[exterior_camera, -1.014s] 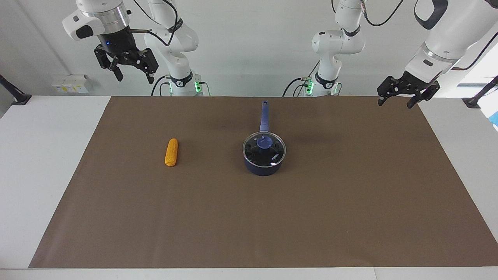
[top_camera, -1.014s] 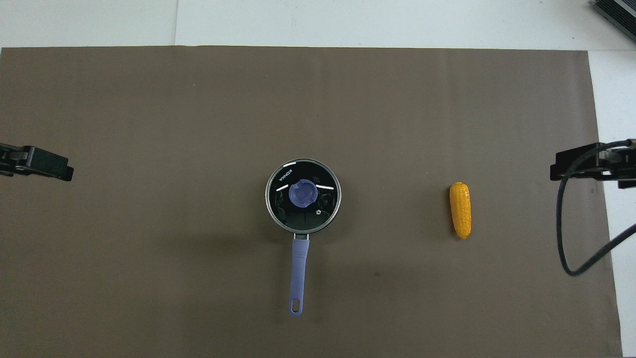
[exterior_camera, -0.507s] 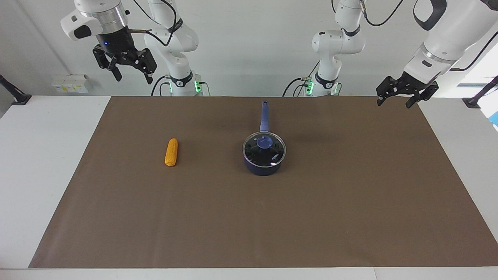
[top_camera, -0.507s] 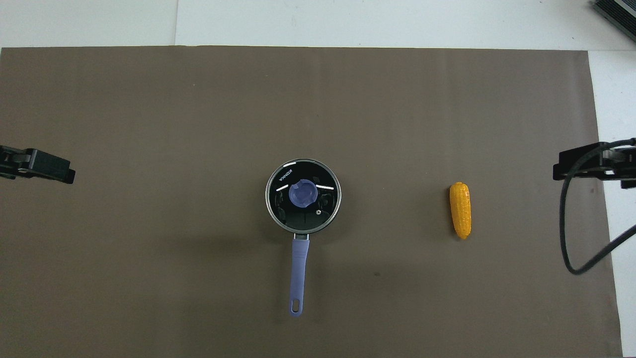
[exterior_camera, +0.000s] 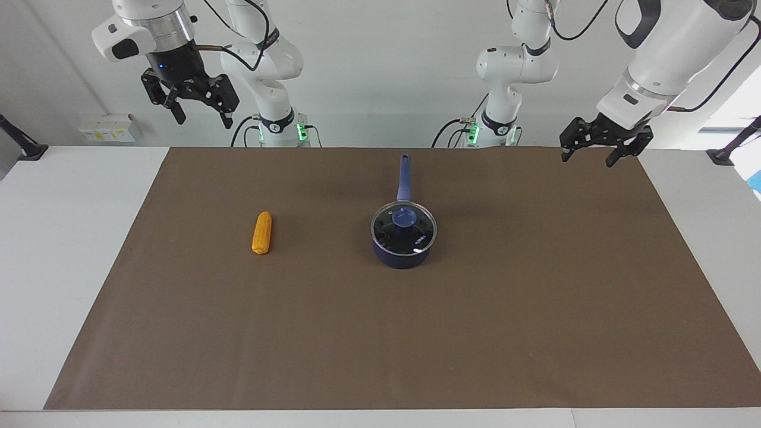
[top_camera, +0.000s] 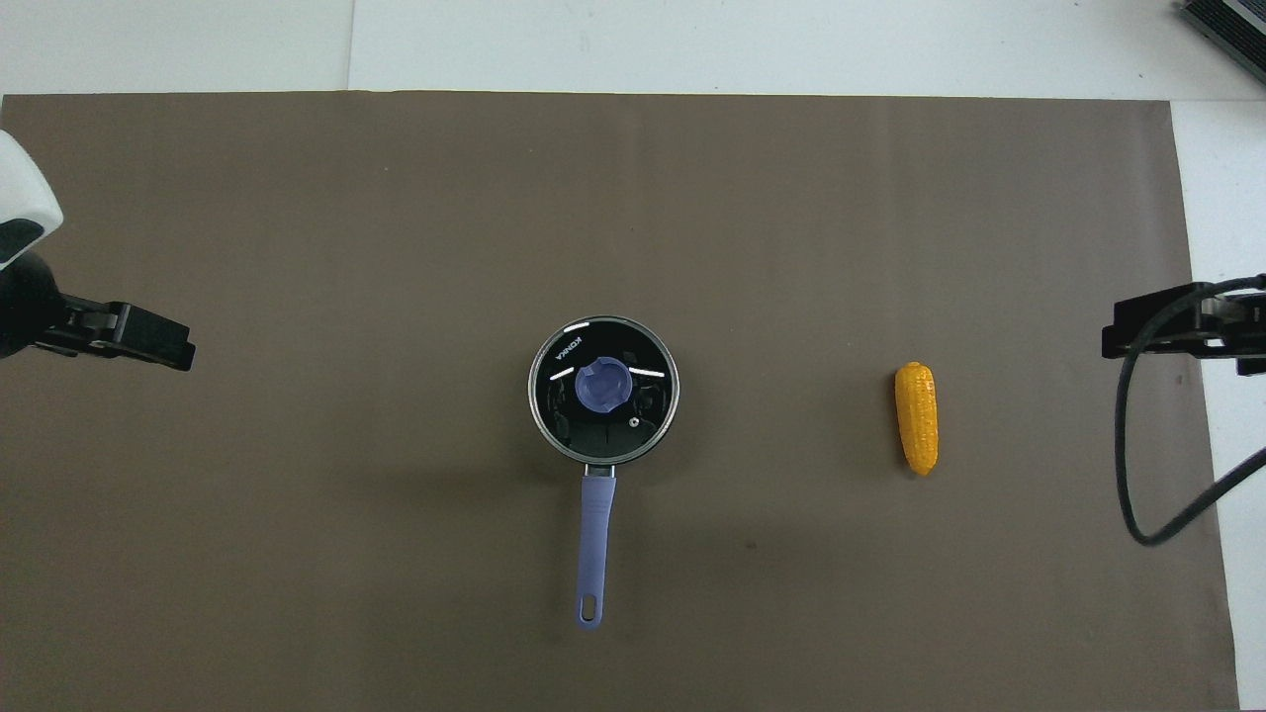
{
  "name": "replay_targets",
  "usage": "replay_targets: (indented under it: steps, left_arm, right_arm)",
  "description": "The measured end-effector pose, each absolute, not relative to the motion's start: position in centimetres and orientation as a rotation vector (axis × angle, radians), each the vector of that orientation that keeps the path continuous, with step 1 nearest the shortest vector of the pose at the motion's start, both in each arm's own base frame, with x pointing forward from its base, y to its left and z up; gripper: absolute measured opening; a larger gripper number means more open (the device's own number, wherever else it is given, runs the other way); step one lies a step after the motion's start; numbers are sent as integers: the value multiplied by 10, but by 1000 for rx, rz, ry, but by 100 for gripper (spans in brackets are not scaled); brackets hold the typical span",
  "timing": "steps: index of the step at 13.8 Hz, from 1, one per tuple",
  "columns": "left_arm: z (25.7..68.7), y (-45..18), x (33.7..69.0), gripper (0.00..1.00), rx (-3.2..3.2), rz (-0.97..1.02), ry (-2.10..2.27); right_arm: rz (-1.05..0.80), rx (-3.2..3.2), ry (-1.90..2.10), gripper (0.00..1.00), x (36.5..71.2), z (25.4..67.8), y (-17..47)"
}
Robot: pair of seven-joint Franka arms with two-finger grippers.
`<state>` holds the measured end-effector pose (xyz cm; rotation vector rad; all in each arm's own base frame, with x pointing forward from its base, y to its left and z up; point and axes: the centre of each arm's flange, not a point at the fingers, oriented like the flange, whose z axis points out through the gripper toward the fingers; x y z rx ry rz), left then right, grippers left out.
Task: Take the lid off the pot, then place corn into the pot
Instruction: 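Move the left gripper toward the glass lid on the black pot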
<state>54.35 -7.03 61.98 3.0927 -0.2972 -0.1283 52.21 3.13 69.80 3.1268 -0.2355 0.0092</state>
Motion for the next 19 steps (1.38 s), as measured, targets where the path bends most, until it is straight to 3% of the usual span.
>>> replay_targets:
  steps: [11, 19]
  left_arm:
    - [607, -234, 510, 100, 3119, -88, -193]
    - [559, -323, 506, 100, 3122, -55, -90]
  right_arm:
    - [9, 3127, -239, 100, 522, 698, 30]
    - [14, 3126, -244, 100, 523, 695, 29]
